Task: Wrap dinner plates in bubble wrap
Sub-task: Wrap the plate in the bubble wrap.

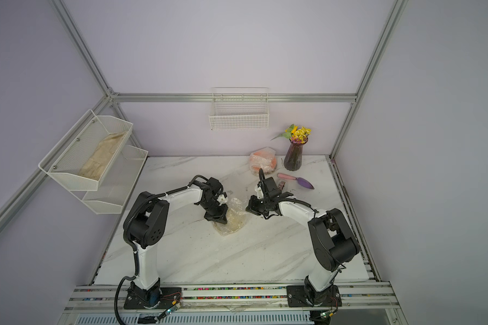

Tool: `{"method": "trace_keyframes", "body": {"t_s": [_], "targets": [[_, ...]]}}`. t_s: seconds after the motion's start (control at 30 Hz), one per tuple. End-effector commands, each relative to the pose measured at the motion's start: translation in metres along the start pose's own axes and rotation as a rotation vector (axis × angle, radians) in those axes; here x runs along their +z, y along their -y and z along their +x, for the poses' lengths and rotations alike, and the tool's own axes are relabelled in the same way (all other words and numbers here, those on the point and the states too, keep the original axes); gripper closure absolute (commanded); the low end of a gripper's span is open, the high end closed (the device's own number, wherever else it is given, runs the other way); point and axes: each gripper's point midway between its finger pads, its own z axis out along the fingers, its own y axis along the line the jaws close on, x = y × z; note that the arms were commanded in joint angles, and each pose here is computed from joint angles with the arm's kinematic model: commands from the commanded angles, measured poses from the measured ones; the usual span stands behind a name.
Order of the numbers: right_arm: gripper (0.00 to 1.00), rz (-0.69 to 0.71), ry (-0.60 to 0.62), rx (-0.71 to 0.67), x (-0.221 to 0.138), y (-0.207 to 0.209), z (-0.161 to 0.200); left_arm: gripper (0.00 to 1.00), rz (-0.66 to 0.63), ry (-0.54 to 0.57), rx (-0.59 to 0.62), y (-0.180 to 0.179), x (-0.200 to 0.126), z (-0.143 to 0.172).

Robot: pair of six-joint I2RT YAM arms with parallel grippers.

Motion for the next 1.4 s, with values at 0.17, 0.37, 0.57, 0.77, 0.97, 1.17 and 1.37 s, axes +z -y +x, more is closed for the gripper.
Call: {"method": "trace_keyframes", "body": {"t_s": [0.17, 0.37, 0.57, 0.77, 0.97, 1.17, 1.37], "targets": [[1.0, -0.117, -0.111, -0.003, 0.059, -0.049, 0.046, 0.91, -0.219, -0.076, -0.076, -0.062, 0.021, 0.016], [1.0, -0.076, -0.186, 0.039, 0.092, -0.031, 0.064, 0.91, -0.168, -0.034, -0.103, -0.056, 0.016, 0.015], [1.0, 0.11, -0.219, 0.124, 0.094, 0.013, 0.081, 0.86, -0.12, 0.139, -0.108, -0.03, -0.056, -0.006], [1.0, 0.122, -0.212, 0.173, 0.099, 0.017, 0.081, 0.77, 0.06, 0.191, -0.054, 0.025, -0.105, 0.004], [1.0, 0.117, -0.212, 0.181, 0.099, 0.015, 0.08, 0.74, 0.346, 0.106, -0.051, 0.062, -0.073, 0.021], [1.0, 0.126, -0.211, 0.18, 0.097, 0.016, 0.08, 0.78, 0.23, 0.057, -0.091, 0.031, -0.034, 0.017], [1.0, 0.138, -0.212, 0.175, 0.094, 0.016, 0.08, 0.83, -0.032, -0.015, -0.119, -0.025, -0.004, 0.034]]}}
